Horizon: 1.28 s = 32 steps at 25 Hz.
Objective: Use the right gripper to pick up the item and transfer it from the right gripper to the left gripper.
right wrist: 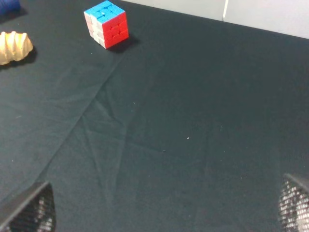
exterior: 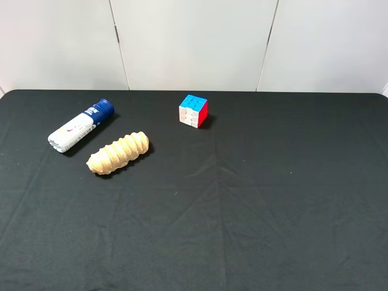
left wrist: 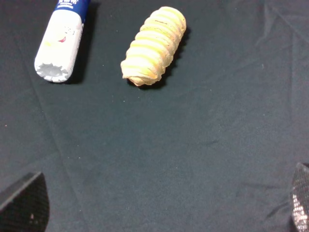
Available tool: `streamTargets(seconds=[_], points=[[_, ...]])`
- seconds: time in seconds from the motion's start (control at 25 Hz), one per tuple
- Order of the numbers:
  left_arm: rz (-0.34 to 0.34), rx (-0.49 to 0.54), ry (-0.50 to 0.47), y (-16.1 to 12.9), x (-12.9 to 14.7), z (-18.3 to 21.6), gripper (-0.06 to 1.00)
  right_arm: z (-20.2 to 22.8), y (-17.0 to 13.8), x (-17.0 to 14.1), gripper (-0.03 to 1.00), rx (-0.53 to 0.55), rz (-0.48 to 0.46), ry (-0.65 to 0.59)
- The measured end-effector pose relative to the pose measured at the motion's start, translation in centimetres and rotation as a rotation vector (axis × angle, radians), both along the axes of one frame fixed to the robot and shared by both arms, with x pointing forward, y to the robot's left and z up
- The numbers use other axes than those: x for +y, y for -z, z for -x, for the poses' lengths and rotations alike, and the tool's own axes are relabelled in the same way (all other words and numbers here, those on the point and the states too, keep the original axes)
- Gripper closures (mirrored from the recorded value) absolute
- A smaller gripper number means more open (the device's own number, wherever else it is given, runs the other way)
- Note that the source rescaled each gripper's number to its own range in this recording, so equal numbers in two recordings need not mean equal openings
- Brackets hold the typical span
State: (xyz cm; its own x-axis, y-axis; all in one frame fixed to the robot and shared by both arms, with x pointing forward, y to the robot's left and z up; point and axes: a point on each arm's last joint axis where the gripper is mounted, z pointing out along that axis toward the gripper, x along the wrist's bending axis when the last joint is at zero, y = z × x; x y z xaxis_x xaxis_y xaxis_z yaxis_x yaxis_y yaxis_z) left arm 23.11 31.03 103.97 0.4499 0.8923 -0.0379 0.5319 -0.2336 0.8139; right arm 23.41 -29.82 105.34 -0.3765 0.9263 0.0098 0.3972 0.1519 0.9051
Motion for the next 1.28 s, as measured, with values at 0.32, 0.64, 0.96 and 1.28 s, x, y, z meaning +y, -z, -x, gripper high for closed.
streamTargets(seconds=[0.32,0.64,0.96,1.28], points=[[0.000,0.000,-0.179,0.00,-0.15,0.17,-0.06,0.00,0.00,0.01,-0.03,0.000,0.000,0.015],[-0.001,0.000,-0.507,0.00,-0.50,0.40,-0.06,-0.05,0.00,0.09,-0.03,0.000,0.000,0.203],[-0.001,0.000,-0.527,0.00,-0.52,0.42,-0.06,-0.10,0.00,0.16,-0.03,0.000,0.000,0.373],[-0.001,0.000,-0.527,0.00,-0.52,0.42,-0.06,-0.10,0.00,0.16,-0.03,0.000,0.000,0.376]])
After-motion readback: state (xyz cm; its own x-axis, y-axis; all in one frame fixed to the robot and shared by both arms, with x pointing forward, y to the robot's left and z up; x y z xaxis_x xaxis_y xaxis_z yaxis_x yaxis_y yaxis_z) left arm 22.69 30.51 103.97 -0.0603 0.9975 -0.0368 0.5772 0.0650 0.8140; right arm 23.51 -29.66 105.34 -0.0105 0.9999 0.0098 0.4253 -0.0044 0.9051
